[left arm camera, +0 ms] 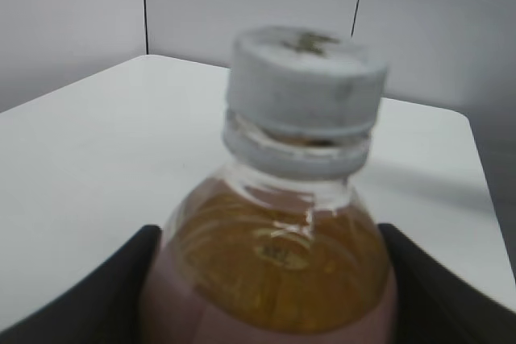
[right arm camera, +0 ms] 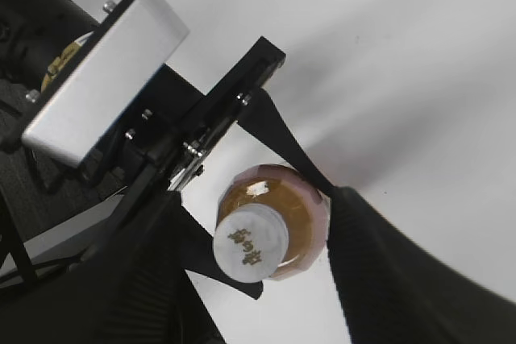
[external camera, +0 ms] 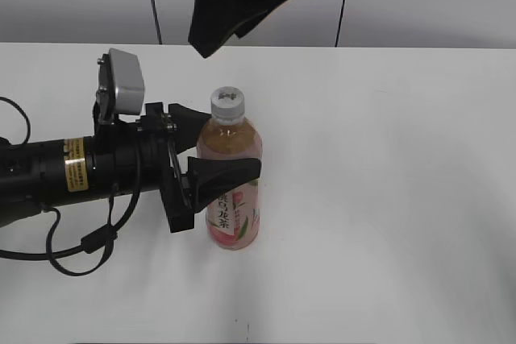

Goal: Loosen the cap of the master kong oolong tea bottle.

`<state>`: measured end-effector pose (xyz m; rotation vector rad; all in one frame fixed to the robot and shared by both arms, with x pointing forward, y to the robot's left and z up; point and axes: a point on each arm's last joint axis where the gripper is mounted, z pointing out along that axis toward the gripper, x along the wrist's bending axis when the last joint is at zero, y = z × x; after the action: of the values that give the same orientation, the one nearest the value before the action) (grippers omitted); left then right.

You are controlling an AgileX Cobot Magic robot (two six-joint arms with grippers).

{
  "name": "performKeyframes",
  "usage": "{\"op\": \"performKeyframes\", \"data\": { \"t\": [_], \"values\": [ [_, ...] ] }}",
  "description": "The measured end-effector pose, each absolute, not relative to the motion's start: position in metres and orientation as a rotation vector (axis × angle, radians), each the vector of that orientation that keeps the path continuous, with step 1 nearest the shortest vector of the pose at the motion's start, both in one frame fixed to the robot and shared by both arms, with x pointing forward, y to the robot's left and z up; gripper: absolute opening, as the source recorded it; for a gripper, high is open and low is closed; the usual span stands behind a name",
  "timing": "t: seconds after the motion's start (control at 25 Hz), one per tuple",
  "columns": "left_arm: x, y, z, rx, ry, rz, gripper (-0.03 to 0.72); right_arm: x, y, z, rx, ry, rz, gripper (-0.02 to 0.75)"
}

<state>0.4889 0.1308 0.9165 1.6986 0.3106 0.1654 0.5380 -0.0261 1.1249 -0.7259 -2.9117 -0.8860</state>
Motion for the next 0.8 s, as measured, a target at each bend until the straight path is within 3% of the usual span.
{"op": "performKeyframes", "data": {
  "t": [0.32,0.8],
  "values": [
    [0.489,0.131,0.917,1.699,0.311,0.165,0.468,0.52,-0.005,1.115,-0.972,-2.943,-0.725,0.434],
    [0.489,0.131,0.917,1.698,0.311,0.165,0.468,0.519,-0.004,1.114,-1.239,-2.796,-0.712,0.434]
  ]
}}
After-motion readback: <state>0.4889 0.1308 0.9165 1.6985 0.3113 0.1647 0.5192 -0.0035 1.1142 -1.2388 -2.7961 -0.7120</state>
